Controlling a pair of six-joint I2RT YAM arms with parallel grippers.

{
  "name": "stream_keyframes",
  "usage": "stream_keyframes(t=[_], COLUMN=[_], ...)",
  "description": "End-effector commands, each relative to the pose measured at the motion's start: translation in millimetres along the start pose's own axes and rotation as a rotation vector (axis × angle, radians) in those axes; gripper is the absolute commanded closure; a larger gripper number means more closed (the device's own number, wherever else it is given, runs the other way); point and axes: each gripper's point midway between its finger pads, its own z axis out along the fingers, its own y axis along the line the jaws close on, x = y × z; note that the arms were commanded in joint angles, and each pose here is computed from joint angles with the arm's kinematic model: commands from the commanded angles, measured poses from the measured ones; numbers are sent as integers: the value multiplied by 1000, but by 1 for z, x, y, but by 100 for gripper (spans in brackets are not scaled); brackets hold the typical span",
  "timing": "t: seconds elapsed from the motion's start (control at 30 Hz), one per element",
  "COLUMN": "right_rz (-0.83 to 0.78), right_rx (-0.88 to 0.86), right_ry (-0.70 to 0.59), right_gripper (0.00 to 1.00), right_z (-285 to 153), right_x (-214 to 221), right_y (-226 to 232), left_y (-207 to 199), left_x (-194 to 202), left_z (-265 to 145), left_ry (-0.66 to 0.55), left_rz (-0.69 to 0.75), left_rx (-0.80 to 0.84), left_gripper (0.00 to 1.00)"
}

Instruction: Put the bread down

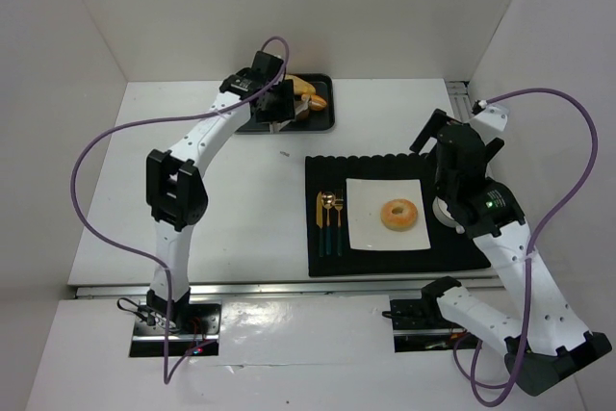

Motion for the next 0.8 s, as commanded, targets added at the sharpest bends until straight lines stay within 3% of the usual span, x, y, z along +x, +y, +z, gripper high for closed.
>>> stream_keyframes(t=[0.0,0.2,0.33,0.5,0.77], right_rz=[27,26,20,20,29], right_rx=[-21,-29,-26,-26,-51], right_ry=[-36,-32,-25,-25,-13], right_gripper=[0,0,0,0,0], right_z=[1,1,2,2,2], right_x=[-9,-8,-4,-4,0], right_y=[7,8,8,8,13], left_y=[-3,-7,-7,-7,-15], left_x=[-2,-4,-3,-16,-16], left_z=[9,20,26,-15,-98], left_ry=[5,8,16,-51,-140], left_rz=[4,4,-5,-1,31], left_rx=[18,29,25,9,17], left_gripper=[31,31,44,75,79])
